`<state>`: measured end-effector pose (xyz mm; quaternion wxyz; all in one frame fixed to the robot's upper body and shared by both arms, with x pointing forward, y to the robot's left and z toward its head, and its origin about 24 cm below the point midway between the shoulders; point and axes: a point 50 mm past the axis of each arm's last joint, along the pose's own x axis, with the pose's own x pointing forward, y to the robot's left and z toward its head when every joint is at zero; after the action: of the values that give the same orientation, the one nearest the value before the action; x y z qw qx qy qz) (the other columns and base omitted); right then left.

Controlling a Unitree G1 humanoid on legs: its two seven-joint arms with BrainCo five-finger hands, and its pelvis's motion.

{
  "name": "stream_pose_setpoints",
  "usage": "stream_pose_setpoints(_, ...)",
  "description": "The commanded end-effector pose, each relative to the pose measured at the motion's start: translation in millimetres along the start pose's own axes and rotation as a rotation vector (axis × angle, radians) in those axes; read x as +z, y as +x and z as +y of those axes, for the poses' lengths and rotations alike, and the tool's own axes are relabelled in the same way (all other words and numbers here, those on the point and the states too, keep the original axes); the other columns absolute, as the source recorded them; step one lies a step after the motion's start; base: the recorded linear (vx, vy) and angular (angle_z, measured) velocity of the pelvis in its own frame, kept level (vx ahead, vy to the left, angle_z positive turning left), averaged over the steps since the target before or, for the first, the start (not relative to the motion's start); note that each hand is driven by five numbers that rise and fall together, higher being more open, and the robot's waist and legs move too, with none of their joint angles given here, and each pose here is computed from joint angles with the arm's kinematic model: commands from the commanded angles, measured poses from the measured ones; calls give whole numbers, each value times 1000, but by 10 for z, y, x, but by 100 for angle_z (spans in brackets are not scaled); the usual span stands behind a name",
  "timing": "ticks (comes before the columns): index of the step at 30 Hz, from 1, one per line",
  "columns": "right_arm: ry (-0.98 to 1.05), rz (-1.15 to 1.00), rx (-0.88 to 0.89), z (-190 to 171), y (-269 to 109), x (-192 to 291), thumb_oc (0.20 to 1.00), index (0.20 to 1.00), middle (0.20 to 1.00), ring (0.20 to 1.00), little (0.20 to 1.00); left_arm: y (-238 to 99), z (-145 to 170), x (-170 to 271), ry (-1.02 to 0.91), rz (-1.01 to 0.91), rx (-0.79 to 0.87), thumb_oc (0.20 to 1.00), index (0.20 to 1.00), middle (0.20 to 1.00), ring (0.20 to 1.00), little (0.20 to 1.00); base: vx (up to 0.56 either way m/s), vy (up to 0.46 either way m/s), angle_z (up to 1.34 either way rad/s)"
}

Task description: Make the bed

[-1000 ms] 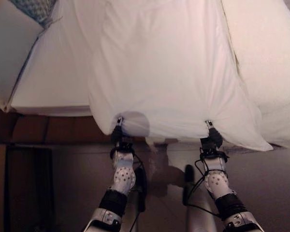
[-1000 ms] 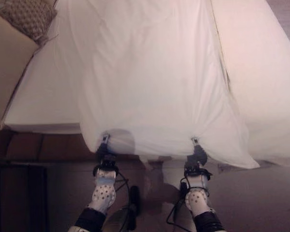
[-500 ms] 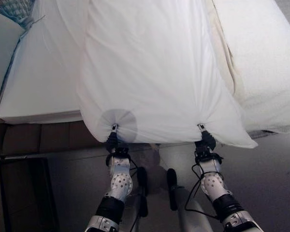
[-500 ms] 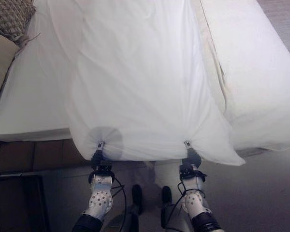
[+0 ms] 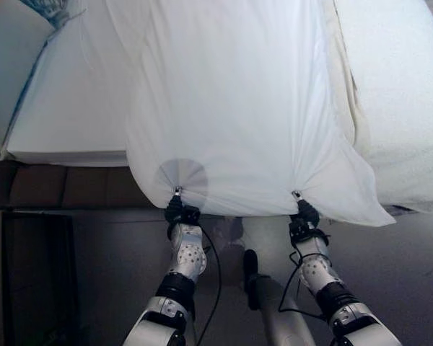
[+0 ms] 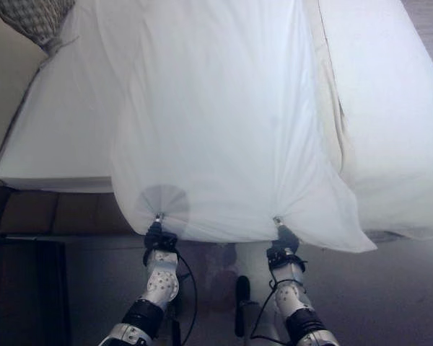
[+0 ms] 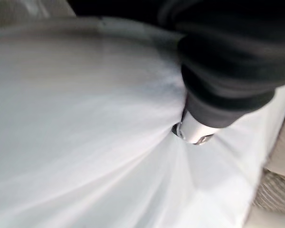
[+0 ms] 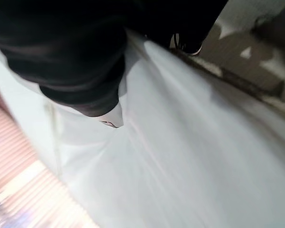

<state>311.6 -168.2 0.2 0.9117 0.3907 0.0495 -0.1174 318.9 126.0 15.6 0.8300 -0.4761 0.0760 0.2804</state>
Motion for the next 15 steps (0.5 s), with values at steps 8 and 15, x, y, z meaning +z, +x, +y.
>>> stream_pose_setpoints(8,-349,396,-336,-1161,-544,-466,200,200,200,200,200,36,1681,221,135,53,704,200,200,200,200,200,60,141,-21)
stream_pose_setpoints(15,-469,588,-446,-1448,-798,-603,200,200,200,200,200,-92,1976,196,263,158,852,200,200,200,200,200,34,-12,-5)
